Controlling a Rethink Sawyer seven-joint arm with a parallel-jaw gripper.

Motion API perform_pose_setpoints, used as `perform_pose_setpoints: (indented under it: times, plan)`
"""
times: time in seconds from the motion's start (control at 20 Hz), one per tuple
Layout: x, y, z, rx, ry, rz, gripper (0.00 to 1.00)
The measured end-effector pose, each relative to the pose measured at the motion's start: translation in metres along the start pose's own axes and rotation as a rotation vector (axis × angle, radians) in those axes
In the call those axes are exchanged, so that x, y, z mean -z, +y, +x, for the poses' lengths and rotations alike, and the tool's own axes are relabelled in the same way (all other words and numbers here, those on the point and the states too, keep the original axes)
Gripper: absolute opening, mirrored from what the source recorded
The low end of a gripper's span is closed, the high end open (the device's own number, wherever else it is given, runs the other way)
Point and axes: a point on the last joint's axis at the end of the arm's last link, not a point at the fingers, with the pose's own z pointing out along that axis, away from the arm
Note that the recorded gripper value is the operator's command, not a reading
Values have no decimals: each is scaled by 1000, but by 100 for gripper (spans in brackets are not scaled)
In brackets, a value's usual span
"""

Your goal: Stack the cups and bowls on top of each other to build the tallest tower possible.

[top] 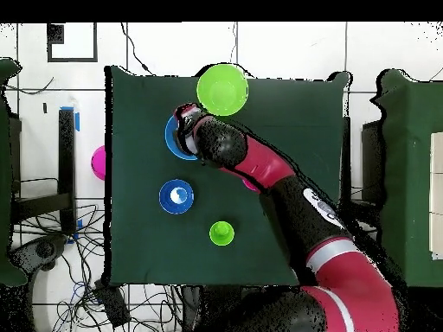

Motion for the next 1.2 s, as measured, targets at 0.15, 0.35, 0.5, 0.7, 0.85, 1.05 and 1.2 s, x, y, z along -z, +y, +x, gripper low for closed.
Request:
perform_pose_setpoints:
  times: [0.15,0.35,0.5,0.7,0.85,1.05,1.2]
  plan:
    - [-6,-5,3,-26,-11,31,100]
    - [-15,-10,11,-93,-48,88,100]
    - [-23,-15,13,-197,-111,140,100]
    - [-30,-21,11,-326,-177,173,100]
    - [-32,-28,3,-445,-226,184,100]
    - [-31,-39,-16,-571,-287,187,100]
    - [-26,-51,-37,-645,-326,186,100]
